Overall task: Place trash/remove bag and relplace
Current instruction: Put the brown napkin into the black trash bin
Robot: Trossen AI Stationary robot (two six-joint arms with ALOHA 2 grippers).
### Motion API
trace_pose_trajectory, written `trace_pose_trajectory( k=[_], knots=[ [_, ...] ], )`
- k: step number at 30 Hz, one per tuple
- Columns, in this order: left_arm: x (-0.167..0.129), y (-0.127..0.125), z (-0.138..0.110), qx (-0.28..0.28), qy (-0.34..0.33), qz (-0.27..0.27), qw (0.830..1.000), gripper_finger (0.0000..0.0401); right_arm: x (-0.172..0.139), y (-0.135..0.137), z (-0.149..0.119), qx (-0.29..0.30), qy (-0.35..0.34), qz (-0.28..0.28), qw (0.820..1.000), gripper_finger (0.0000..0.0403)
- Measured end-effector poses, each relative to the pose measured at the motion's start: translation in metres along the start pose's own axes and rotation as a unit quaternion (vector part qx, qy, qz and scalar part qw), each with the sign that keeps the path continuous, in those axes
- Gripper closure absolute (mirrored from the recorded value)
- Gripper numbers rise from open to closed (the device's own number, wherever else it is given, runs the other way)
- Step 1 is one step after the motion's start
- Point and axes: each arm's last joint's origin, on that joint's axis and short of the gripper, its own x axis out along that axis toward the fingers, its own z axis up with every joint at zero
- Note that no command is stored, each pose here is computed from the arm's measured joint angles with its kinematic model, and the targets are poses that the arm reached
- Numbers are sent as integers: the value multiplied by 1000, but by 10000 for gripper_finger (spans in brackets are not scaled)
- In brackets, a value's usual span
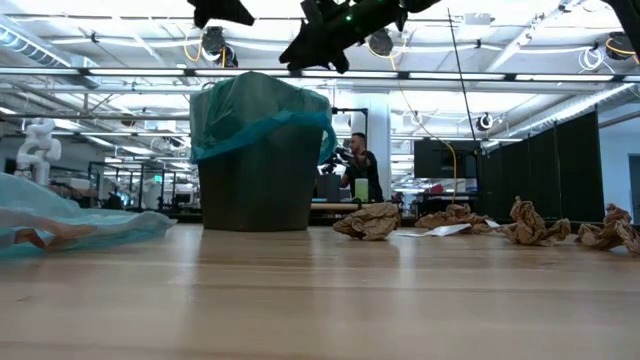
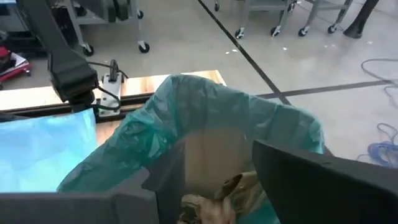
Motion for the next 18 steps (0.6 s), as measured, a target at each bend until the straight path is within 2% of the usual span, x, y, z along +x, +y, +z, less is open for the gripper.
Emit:
trace_pose_trajectory(
  k=[6, 12, 14, 18],
  knots=[
    [6, -10, -25, -18, -53, -27, 998, 401, -8, 1, -6, -32, 46, 27, 998, 268],
    [20, -24, -40, -34, -79, -61, 994, 401, -67, 5, 6, -102, 109, 12, 989, 386],
    [24, -31, -38, -27, -96, -76, 992, 401, -88, 8, 6, -106, 144, 2, 984, 393],
    [35, -45, -34, -12, -114, -107, 988, 401, -112, 14, 4, -97, 158, 6, 983, 401]
  ],
)
